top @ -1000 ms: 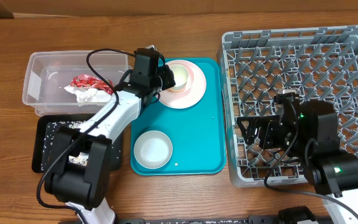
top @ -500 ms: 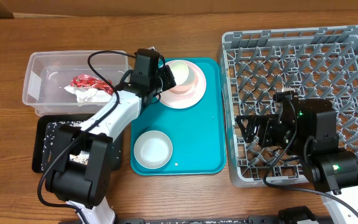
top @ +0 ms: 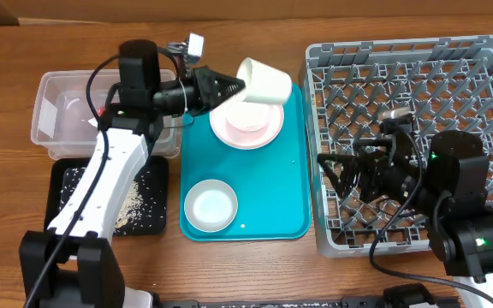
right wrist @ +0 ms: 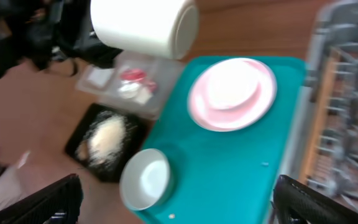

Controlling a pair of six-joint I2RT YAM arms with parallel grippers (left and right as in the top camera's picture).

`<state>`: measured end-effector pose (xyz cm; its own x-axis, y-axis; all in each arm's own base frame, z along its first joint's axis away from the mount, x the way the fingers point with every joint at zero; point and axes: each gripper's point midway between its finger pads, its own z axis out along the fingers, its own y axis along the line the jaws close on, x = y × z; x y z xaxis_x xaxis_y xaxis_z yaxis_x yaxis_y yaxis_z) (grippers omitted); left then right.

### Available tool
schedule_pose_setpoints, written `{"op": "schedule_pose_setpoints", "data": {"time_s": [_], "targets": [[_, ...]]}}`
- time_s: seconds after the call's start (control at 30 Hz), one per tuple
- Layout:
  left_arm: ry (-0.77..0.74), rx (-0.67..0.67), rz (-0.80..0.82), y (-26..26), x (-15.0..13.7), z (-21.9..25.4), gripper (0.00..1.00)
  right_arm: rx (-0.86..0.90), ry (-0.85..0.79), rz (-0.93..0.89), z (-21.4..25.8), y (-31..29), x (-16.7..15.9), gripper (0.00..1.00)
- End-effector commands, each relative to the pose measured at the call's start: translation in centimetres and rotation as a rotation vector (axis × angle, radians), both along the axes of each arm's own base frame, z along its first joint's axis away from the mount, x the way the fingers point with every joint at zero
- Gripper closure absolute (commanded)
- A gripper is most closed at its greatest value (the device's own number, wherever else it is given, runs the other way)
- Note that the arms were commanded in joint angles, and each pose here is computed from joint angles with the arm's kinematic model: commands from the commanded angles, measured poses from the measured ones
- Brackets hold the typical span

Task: Sort waste into correct bins and load items into the dishwasher
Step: 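Bring the white cup toward the right gripper above the rack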

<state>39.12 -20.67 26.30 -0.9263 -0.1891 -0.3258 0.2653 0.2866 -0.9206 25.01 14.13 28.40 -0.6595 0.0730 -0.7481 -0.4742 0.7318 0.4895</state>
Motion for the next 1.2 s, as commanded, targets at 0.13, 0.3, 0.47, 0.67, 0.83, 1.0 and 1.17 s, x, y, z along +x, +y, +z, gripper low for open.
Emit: {"op": "schedule_pose_setpoints", "data": {"time_s": [0.13,0.3,0.47,0.67,0.83,1.0,1.17], "targets": [[0.052,-0.224,-0.448,-2.3,-7.8,3.9,0.96,0.115,-0.166,0.294,4.3,3.2,-2.9,0.0],[0.038,-0.211,-0.479,-4.0,-8.6,3.8,0.96,0.139,-0.2,0.335,5.1,3.7,-3.1,0.0],[0.037,-0.196,-0.49,-5.3,-9.1,3.6,0.96,0.139,-0.16,0.333,4.2,3.8,-2.2,0.0],[0.028,-0.194,-0.512,-6.1,-9.7,3.7,0.96,0.159,-0.113,0.36,3.1,4.4,-1.0,0.0],[0.026,-0.193,-0.517,-6.2,-9.8,3.6,0.96,0.207,-0.188,0.448,4.6,5.2,-1.0,0.03],[0.026,-0.193,-0.516,-6.2,-9.8,3.6,0.96,0.206,-0.224,0.45,5.2,5.2,-0.8,0.1],[0.024,-0.191,-0.513,-6.2,-9.7,3.6,0.96,0.207,-0.206,0.448,4.9,5.2,-0.9,0.18]]}}
